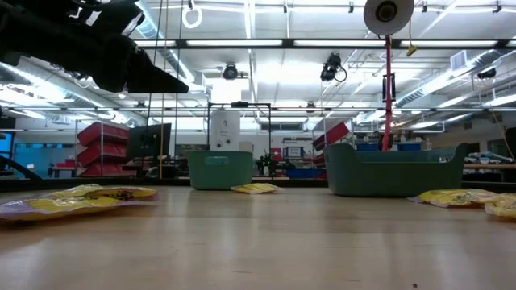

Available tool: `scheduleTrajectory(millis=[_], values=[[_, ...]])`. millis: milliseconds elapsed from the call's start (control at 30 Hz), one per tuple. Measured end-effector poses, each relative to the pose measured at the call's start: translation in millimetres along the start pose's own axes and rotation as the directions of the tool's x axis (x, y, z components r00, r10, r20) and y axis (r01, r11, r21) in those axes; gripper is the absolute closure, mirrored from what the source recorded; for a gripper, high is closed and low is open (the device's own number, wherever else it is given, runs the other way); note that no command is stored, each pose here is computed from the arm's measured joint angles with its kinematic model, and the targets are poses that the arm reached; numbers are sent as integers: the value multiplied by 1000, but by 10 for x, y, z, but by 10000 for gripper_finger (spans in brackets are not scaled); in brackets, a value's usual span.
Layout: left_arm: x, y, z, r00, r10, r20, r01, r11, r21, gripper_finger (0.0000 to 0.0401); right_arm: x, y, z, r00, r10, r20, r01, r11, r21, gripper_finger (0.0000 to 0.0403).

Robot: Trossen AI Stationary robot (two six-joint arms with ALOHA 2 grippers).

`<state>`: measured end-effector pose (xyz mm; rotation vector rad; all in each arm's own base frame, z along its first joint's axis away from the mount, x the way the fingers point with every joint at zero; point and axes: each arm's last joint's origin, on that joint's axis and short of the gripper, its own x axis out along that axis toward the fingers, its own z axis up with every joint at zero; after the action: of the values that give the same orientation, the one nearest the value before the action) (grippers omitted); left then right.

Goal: Sort candy
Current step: Put the yellow candy bag into the orange bin

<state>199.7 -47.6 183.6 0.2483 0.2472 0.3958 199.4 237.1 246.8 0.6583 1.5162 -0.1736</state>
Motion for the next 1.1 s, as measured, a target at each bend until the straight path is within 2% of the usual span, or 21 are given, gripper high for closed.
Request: scheduleTrajectory(millis=[733,1100], values=[[0,-1,0,1000,-1,0,1,1000,4,288,-2,-7,28,998,-12,58,13,1000,-16,402],[0,0,0,1000,0,0,0,1000,5,288,-2,-36,23,998,-41,53,37,996,80,362]])
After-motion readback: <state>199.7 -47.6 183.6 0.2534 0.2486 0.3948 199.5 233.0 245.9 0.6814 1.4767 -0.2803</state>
